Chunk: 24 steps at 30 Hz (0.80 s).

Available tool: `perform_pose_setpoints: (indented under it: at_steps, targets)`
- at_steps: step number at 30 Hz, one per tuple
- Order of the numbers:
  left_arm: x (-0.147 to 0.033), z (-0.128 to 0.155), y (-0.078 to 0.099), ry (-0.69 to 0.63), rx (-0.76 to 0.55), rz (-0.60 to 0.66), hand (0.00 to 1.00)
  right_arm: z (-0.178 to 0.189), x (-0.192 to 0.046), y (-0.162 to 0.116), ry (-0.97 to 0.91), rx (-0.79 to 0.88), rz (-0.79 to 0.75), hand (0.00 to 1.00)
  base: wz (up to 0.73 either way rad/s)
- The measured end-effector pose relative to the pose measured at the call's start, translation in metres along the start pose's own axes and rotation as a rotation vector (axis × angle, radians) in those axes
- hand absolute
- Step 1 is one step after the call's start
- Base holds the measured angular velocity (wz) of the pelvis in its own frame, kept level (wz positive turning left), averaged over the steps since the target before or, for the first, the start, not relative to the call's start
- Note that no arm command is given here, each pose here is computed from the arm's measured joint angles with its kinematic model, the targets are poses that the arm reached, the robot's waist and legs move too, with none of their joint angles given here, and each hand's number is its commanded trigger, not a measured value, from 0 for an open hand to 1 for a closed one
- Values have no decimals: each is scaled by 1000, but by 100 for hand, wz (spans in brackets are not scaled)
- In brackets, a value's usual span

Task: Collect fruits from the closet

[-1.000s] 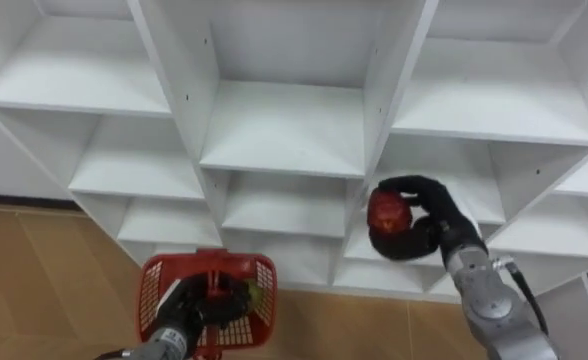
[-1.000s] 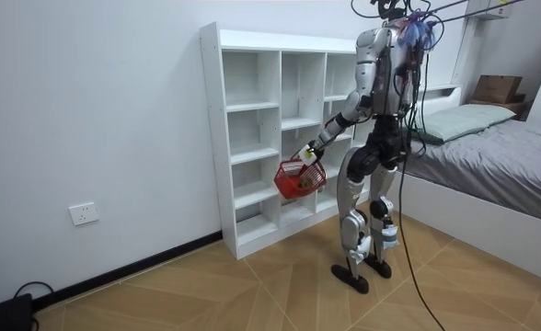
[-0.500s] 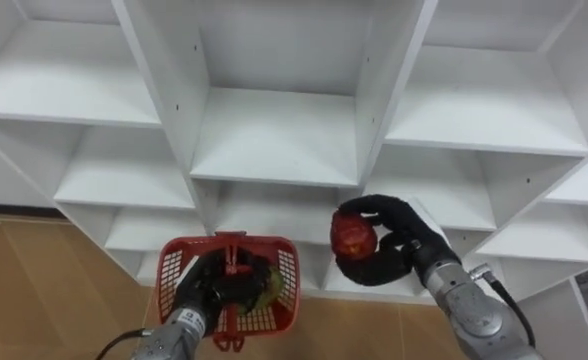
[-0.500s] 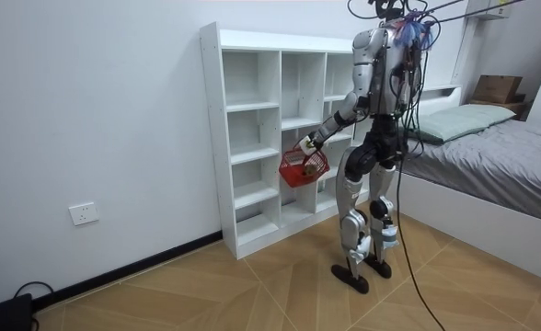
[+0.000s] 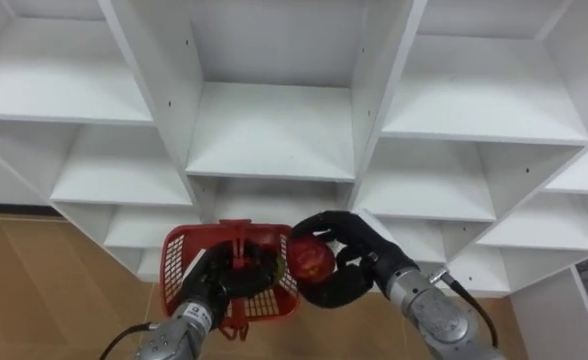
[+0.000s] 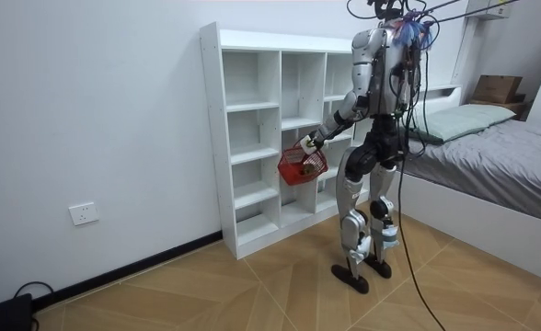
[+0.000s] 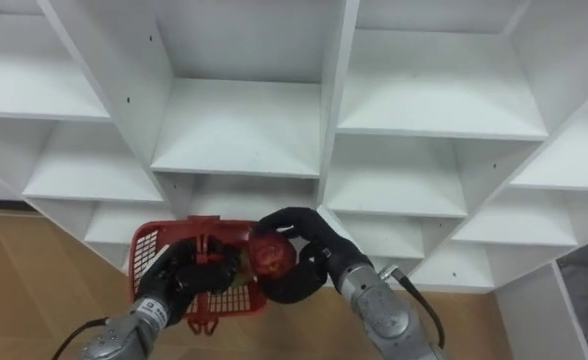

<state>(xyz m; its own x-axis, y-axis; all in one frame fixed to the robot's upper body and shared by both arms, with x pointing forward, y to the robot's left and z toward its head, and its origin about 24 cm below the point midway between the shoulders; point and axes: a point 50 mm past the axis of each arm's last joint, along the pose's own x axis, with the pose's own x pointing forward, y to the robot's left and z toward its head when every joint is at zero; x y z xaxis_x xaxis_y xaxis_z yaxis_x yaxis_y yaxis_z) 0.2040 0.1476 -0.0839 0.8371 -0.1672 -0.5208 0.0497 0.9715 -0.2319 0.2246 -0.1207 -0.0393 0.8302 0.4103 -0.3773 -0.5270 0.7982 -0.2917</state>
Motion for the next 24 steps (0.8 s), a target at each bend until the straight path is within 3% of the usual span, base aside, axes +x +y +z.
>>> perform_pose_setpoints:
  at_steps: [24]
  targets:
    - [0,-3,-7,13,2,-42,100,-11,0,14,54,-11,46,100,0]
